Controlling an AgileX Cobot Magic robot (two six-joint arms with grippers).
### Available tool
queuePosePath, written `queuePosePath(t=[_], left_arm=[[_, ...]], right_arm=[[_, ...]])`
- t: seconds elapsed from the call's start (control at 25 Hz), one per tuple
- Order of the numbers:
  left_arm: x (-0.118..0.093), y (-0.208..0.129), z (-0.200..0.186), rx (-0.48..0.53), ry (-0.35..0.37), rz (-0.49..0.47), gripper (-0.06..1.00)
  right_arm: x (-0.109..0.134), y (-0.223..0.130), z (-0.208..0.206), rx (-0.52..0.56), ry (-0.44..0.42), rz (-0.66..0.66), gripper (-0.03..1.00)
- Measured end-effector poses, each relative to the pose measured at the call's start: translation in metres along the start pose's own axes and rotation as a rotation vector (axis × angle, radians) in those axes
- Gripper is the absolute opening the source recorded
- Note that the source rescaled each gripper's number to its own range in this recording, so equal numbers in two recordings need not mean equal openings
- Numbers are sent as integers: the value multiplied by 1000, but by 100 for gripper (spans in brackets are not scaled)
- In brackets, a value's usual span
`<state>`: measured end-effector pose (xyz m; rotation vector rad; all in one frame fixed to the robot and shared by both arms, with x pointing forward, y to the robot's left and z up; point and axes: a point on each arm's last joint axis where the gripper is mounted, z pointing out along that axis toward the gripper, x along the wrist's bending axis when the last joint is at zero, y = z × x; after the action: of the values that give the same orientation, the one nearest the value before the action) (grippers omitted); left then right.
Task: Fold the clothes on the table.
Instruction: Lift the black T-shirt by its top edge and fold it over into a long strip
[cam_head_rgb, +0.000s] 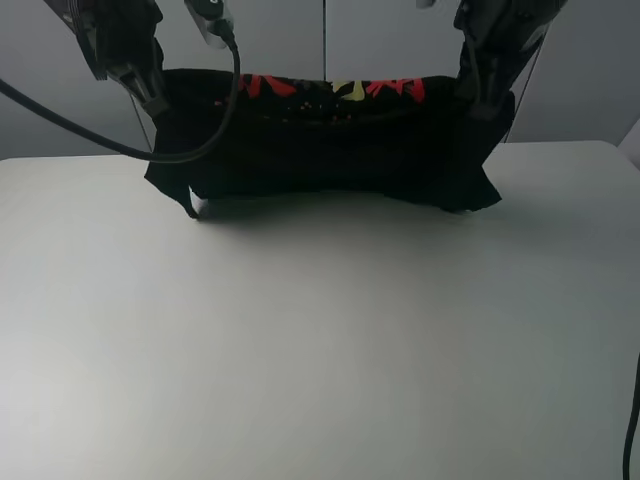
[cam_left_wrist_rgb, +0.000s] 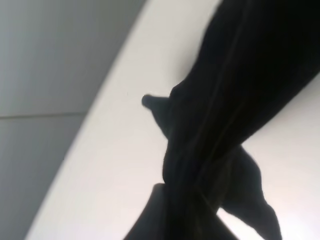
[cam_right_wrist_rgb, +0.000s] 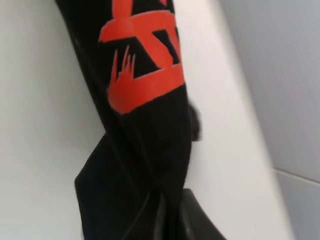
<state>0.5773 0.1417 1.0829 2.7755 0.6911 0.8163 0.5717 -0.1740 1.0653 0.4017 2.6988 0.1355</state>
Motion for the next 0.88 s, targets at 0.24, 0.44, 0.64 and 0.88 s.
queuePosePath(t=[0.24, 0.44, 0.64, 0.88], left_arm=[[-23, -17, 13, 118, -153, 27, 0], [-41, -32, 23, 172, -233, 19, 0], [-56, -46, 24, 193, -278, -4, 0], [-63, -58, 16, 194, -287, -26, 0]], right_arm=[[39, -19, 33, 86, 193, -20, 0], [69, -30, 38, 58, 319, -13, 0], [88, -41, 29, 32, 358, 10, 0], [103, -48, 24, 7, 400, 48, 0]])
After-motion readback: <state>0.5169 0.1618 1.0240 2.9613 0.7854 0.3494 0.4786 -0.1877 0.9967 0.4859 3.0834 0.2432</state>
